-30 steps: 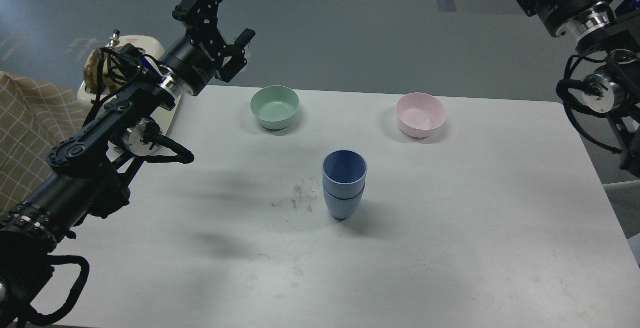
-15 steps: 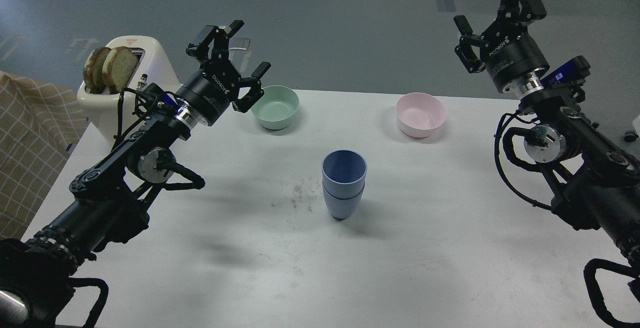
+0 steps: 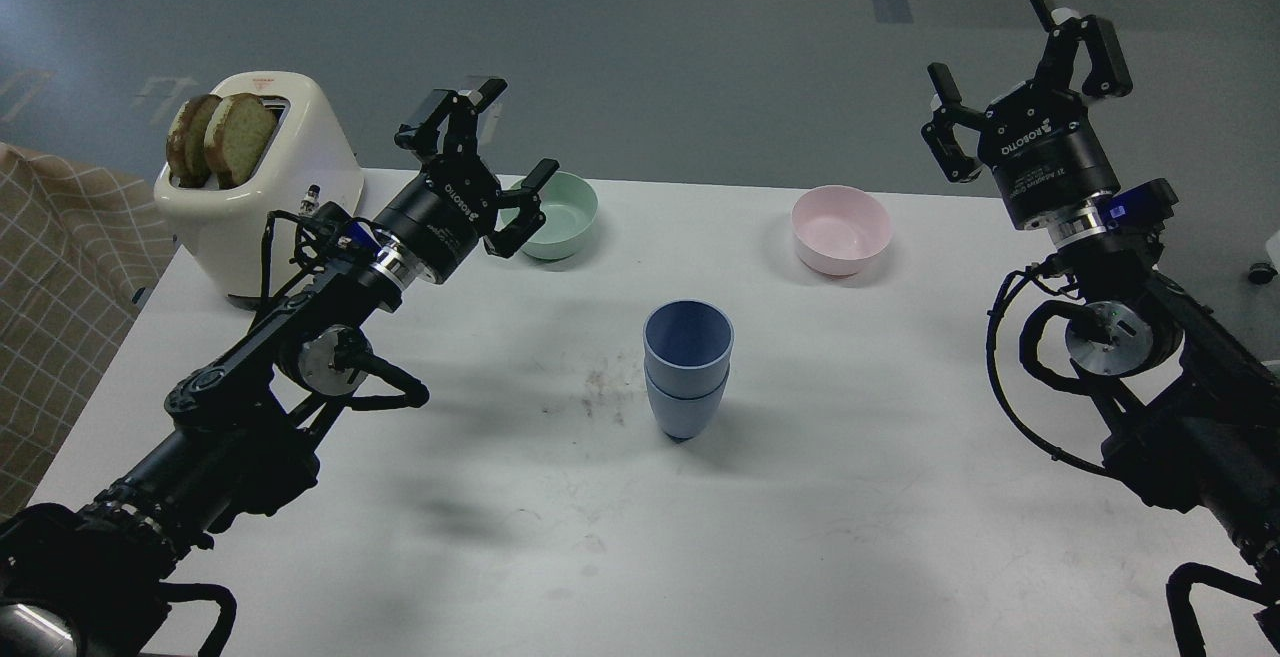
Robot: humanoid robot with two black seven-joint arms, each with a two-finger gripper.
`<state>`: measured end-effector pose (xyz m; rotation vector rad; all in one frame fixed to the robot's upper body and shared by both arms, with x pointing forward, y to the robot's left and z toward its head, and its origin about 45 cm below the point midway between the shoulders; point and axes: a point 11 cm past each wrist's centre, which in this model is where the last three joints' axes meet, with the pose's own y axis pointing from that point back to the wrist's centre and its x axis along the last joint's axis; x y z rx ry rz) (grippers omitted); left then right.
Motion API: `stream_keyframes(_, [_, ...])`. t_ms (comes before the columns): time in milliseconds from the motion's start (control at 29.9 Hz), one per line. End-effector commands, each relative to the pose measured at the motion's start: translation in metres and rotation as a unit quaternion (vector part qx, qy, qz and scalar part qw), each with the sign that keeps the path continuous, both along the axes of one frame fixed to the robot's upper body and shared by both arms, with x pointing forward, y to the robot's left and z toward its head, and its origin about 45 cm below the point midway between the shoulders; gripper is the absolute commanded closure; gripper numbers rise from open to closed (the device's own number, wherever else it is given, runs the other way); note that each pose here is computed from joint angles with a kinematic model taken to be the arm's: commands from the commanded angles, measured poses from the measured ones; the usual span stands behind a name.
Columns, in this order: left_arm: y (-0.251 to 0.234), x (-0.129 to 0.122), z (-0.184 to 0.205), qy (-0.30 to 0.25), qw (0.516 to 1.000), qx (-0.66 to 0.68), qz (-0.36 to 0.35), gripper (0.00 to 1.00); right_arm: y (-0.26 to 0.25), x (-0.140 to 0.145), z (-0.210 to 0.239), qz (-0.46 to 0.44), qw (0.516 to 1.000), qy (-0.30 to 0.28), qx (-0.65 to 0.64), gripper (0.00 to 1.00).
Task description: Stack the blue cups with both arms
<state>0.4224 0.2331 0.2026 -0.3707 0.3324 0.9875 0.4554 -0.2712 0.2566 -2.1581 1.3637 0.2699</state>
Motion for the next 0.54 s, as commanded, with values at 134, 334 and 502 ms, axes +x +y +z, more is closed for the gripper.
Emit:
stream_keyframes(134, [0.004, 0.002, 0.005, -0.001, 1.000, -0.007, 0.006, 0.02, 0.003, -0.006, 0.002, 0.009, 1.000, -0.006, 0.003, 0.00])
stream_keyframes(334, [0.000, 0.001, 0.014, -0.012, 1.000, -0.015, 0.000, 0.02, 0.007, -0.006, 0.005, 0.014, 1.000, -0.011, 0.006, 0.00])
stream_keyframes(502, [0.003, -0.001, 0.011, -0.007, 1.000, -0.019, 0.004, 0.02, 0.008, -0.006, 0.008, 0.015, 1.000, -0.015, 0.009, 0.00])
